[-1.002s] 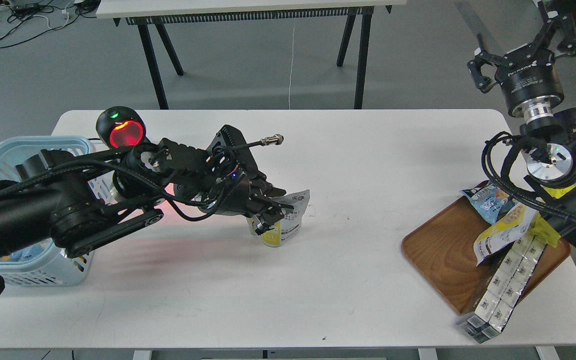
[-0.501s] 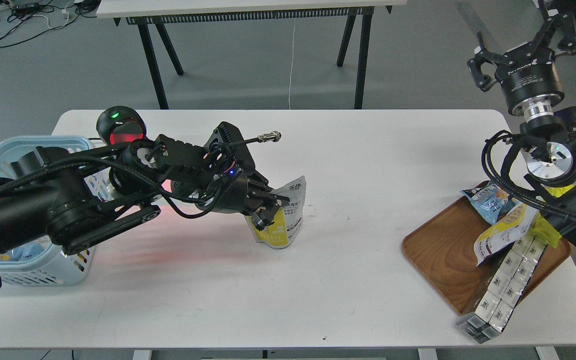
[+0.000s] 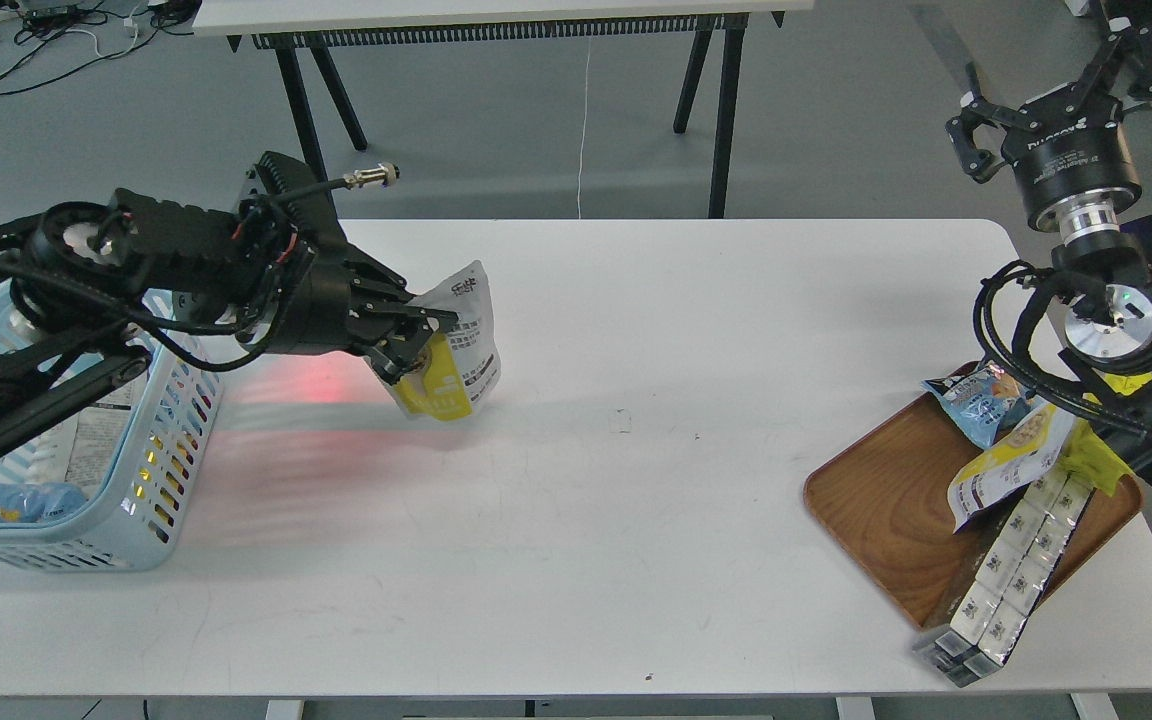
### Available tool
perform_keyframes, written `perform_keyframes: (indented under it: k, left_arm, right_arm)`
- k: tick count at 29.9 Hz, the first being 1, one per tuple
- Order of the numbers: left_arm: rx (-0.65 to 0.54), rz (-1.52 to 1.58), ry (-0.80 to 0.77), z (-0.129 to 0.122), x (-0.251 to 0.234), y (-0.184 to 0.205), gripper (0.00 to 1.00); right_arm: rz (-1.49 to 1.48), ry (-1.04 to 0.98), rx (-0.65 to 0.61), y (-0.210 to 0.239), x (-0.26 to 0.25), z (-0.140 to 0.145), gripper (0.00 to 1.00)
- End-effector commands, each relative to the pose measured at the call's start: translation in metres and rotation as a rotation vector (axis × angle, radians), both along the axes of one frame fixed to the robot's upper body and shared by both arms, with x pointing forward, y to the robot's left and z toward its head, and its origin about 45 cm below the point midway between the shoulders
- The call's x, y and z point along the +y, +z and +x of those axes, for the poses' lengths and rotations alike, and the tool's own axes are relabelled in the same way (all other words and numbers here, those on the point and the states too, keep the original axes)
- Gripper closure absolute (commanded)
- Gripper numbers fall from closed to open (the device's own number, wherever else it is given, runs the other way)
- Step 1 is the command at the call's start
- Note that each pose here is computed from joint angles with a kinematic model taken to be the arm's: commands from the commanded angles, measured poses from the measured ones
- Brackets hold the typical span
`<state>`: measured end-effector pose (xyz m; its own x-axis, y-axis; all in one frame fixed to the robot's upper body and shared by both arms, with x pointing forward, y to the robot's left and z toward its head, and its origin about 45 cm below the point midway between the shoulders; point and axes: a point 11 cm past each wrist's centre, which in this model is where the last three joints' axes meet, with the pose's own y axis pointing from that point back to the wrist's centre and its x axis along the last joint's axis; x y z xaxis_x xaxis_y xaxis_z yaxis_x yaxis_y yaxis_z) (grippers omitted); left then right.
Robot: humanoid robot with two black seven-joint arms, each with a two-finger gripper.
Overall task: Scan snack and place in basket
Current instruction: 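Lift the yellow bag with the left gripper and hold it before the scanner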
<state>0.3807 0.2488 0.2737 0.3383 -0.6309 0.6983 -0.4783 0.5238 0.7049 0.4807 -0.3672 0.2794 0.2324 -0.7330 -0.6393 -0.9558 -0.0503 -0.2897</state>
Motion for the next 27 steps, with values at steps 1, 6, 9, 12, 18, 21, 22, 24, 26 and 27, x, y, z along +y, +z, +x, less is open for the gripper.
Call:
perform_keyframes:
  k: [1, 6, 9, 12, 18, 21, 22, 24, 26, 27]
  left_arm:
    - [0.002, 0.018, 0.058, 0.003, 0.025, -0.007, 1.00]
    - [0.008, 0.021, 0.090, 0.008, 0.038, -0.009, 1.00]
    - [0.005, 0.022, 0.104, 0.010, 0.043, -0.009, 1.00]
    - [0.007, 0.025, 0.116, 0.012, 0.046, -0.011, 1.00]
    - [0.008, 0.029, 0.126, 0.014, 0.049, -0.011, 1.00]
    - [0.007, 0.027, 0.124, 0.014, 0.048, -0.010, 1.00]
    - [0.008, 0.027, 0.123, 0.014, 0.048, -0.010, 1.00]
    - [0.010, 0.027, 0.122, 0.014, 0.048, -0.010, 1.00]
    - [0.007, 0.026, 0.122, 0.014, 0.048, -0.009, 1.00]
    - [0.006, 0.025, 0.121, 0.015, 0.048, -0.009, 1.00]
  right_arm:
    - [0.004, 0.003, 0.001, -0.001, 0.002, 0.000, 0.01]
    - [0.004, 0.003, 0.001, -0.001, 0.002, 0.000, 0.01]
    - [0.002, 0.003, 0.001, -0.001, 0.002, 0.000, 0.01]
    - [0.001, 0.002, -0.001, 0.000, 0.001, 0.000, 0.01]
    - [0.002, 0.003, 0.001, -0.001, 0.002, 0.000, 0.01]
    - [0.002, 0.003, 0.001, -0.001, 0.002, 0.000, 0.01]
    - [0.002, 0.003, 0.001, -0.001, 0.002, 0.000, 0.01]
    - [0.002, 0.004, -0.001, 0.000, 0.002, 0.001, 0.01]
    - [0.002, 0.004, -0.001, 0.000, 0.002, 0.001, 0.01]
    - [0.002, 0.004, -0.001, 0.000, 0.002, 0.001, 0.01]
